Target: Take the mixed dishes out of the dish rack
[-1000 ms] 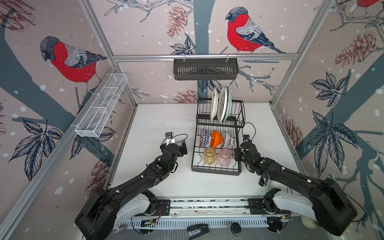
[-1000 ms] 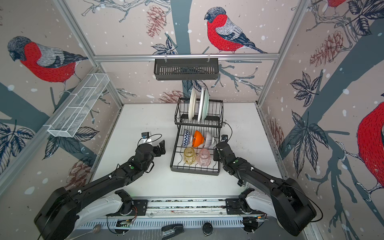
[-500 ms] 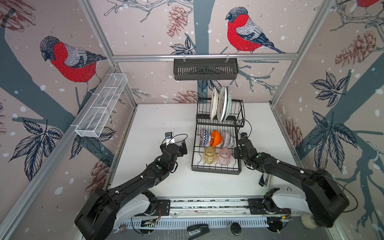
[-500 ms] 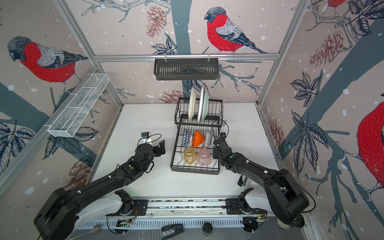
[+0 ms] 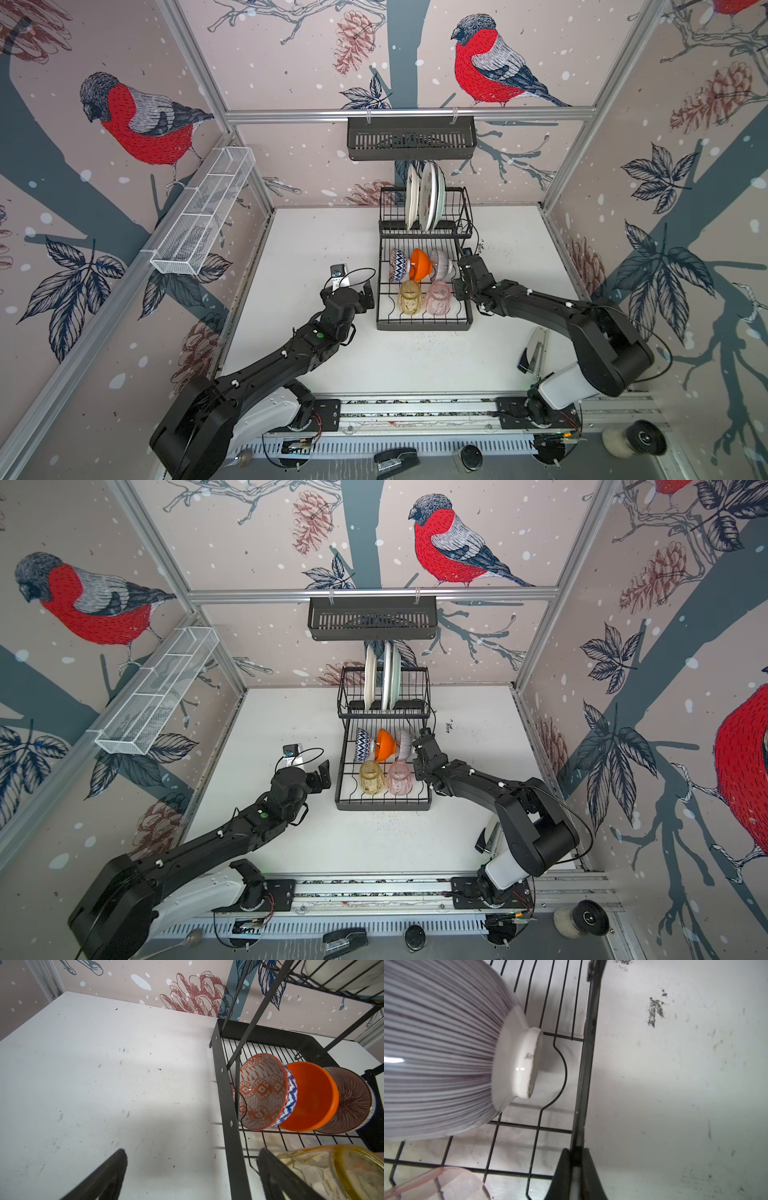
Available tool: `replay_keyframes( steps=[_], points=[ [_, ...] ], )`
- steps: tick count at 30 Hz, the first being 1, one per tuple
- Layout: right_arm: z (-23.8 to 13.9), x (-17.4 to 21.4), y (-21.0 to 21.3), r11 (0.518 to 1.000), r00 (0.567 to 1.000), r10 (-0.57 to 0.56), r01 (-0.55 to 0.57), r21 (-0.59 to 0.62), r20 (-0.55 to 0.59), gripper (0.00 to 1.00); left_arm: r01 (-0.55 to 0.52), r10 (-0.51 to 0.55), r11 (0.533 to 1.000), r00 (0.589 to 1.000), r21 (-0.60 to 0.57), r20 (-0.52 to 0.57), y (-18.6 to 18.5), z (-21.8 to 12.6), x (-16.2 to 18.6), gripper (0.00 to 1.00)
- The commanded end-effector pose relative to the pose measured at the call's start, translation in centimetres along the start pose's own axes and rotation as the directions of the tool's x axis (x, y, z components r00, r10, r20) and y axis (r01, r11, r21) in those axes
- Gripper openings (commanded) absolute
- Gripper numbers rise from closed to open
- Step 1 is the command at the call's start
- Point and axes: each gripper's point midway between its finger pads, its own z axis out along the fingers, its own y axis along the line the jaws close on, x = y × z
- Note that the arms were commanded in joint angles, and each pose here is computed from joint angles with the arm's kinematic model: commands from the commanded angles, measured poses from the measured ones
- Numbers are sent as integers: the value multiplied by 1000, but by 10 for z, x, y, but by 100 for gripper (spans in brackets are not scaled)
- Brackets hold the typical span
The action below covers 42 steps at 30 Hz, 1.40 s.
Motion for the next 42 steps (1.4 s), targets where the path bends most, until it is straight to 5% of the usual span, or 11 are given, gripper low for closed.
replay_keyframes(
  steps=[1,16,22,29,42],
  points=[
    [-6,-52,15,997,984,-36,47,-59,176,10,1,-1,1000,1000,-3,21,0,-1,-6,98],
    [-37,-52,1,998,980,11,0,-58,198,58,18,-18,1000,1000,14,23,-3,-3,-8,97],
    [-65,-44,36,968,987,108,-77,-239,117,89,37,-38,999,998,28,51,-2,-10,-16,97],
    [-81,-30,77,932,993,102,-75,-355,60,94,48,-51,998,997,47,58,-4,-12,-15,98],
    [-50,1,87,989,999,49,-52,-141,-21,90,48,-51,998,997,50,58,-4,-11,-13,98]
  ],
)
